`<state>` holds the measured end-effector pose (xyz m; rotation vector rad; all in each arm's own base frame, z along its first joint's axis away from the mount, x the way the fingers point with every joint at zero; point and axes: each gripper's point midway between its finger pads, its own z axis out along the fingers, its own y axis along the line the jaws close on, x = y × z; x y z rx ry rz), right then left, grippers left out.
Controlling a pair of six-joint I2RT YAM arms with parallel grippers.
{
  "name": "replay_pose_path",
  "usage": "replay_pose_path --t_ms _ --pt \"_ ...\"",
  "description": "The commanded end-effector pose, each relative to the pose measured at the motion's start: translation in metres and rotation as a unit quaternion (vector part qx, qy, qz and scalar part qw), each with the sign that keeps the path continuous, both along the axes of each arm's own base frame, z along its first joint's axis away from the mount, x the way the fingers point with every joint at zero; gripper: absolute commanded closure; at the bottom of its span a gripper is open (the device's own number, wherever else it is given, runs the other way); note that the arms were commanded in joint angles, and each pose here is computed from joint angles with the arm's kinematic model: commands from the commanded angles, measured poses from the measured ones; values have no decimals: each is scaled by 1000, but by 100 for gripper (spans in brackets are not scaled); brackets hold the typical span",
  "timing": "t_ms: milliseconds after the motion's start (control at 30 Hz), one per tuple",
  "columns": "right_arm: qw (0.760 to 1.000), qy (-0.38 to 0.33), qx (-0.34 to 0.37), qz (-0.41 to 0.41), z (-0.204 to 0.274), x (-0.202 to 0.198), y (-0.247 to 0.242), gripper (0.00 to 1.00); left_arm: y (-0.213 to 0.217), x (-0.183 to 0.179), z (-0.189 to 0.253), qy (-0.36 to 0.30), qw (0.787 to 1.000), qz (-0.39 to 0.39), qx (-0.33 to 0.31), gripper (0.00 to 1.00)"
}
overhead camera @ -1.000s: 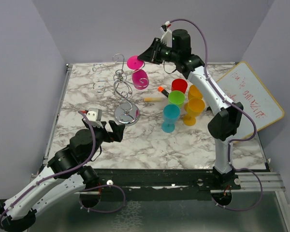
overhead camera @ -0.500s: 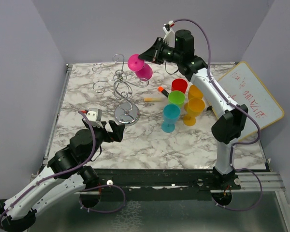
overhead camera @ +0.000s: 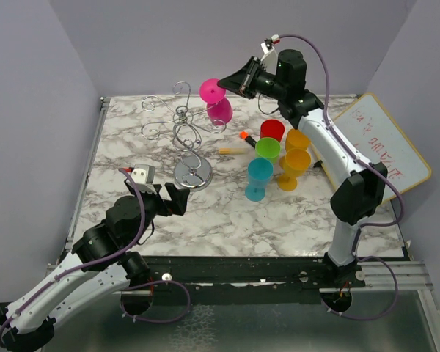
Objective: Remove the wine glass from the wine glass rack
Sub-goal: Pick up the wine glass from the wine rack.
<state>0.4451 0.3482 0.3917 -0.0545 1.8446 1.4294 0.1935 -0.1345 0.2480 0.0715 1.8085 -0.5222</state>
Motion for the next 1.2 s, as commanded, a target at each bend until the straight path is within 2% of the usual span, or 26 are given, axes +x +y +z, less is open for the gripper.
replay_pose_path --t_ms 0,200,367,733,1167 --pt "999 -3 33 -18 21 -2 -10 99 4 0 -3 5 1000 7 4 1" --pt "999 -8 48 -23 23 -9 -15 99 6 -1 -1 0 1000 8 3 1" --pt "999 -22 46 8 28 -23 -13 99 7 0 -1 0 1000 11 2 1" --pt "997 3 62 52 23 -37 -7 99 7 -2 0 -2 1000 9 -3 1" --pt "994 23 45 93 10 -34 7 99 8 -2 -2 0 1000 13 -6 1"
